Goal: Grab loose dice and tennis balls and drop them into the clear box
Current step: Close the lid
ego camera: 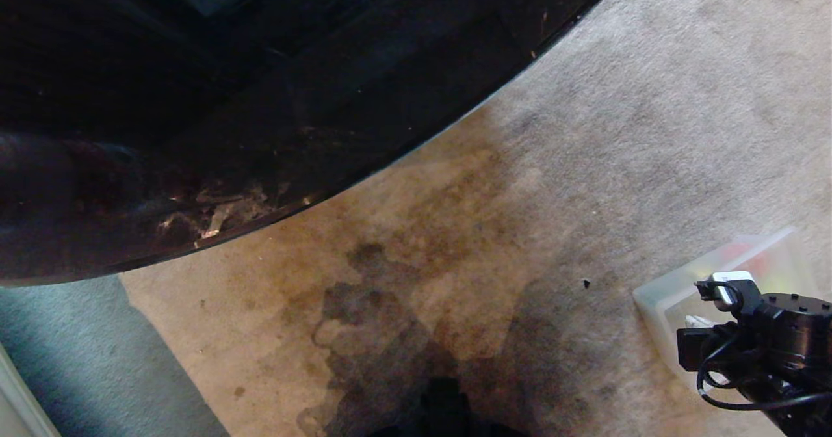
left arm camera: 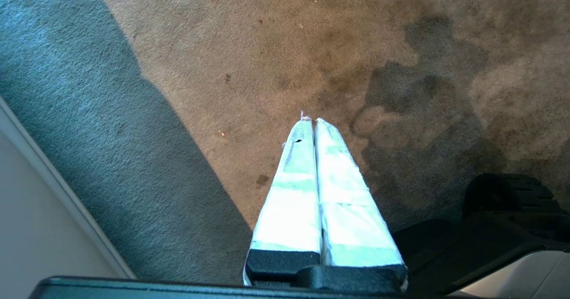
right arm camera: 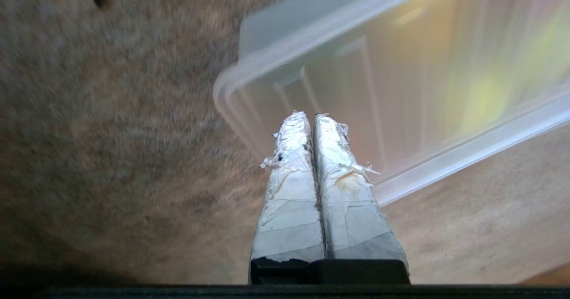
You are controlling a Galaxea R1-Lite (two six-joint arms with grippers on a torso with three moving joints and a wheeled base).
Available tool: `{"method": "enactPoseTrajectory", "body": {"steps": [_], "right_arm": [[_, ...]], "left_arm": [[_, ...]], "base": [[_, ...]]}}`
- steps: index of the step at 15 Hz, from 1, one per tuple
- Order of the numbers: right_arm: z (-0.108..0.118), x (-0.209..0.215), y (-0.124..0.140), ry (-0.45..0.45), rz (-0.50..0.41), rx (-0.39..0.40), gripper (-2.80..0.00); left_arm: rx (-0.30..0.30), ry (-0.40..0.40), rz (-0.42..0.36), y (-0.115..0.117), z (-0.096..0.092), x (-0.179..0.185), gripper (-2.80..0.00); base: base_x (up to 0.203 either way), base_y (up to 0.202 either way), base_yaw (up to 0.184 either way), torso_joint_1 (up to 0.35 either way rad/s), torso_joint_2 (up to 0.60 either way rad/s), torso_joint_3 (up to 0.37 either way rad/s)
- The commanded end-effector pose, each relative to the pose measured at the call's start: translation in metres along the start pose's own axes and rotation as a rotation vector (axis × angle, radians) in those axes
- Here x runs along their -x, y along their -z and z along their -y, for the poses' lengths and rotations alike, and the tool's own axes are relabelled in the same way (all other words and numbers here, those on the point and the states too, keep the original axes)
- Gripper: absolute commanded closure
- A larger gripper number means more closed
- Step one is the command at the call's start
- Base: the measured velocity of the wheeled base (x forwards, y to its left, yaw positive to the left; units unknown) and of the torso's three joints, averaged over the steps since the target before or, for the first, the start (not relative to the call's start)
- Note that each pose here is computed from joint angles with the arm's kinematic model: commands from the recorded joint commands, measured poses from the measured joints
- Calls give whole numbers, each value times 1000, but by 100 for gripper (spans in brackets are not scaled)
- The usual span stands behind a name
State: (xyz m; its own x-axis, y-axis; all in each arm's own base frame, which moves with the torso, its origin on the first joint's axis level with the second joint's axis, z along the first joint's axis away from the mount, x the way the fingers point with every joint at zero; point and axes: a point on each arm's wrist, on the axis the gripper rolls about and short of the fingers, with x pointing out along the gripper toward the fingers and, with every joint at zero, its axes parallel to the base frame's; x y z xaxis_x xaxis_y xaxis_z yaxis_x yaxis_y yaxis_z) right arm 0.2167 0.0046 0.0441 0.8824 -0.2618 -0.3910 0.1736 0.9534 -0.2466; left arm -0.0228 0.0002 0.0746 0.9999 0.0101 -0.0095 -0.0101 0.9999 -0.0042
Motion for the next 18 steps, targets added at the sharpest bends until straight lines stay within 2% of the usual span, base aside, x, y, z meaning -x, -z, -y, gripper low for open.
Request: {"method": "enactPoseTrajectory", "body": {"steps": [1, 5, 7, 11, 18], "right_arm": [[4, 6, -12, 10, 68, -22, 0], [5, 5, -13, 16, 73, -27, 0], [11, -9, -31, 59, 150, -69, 0], [14, -33, -51, 93, 232, -116, 0], [14, -33, -51, 93, 233, -116, 0]], "left_arm": [[0, -1, 0, 0, 0, 0, 0], [0, -1, 0, 0, 0, 0, 0], [0, -1, 0, 0, 0, 0, 0], [2, -1, 0, 0, 0, 0, 0], [2, -1, 0, 0, 0, 0, 0]], "base": [[0, 0, 0, 0, 0, 0], [0, 0, 0, 0, 0, 0], [0, 0, 0, 0, 0, 0], [0, 0, 0, 0, 0, 0], [0, 0, 0, 0, 0, 0]]}}
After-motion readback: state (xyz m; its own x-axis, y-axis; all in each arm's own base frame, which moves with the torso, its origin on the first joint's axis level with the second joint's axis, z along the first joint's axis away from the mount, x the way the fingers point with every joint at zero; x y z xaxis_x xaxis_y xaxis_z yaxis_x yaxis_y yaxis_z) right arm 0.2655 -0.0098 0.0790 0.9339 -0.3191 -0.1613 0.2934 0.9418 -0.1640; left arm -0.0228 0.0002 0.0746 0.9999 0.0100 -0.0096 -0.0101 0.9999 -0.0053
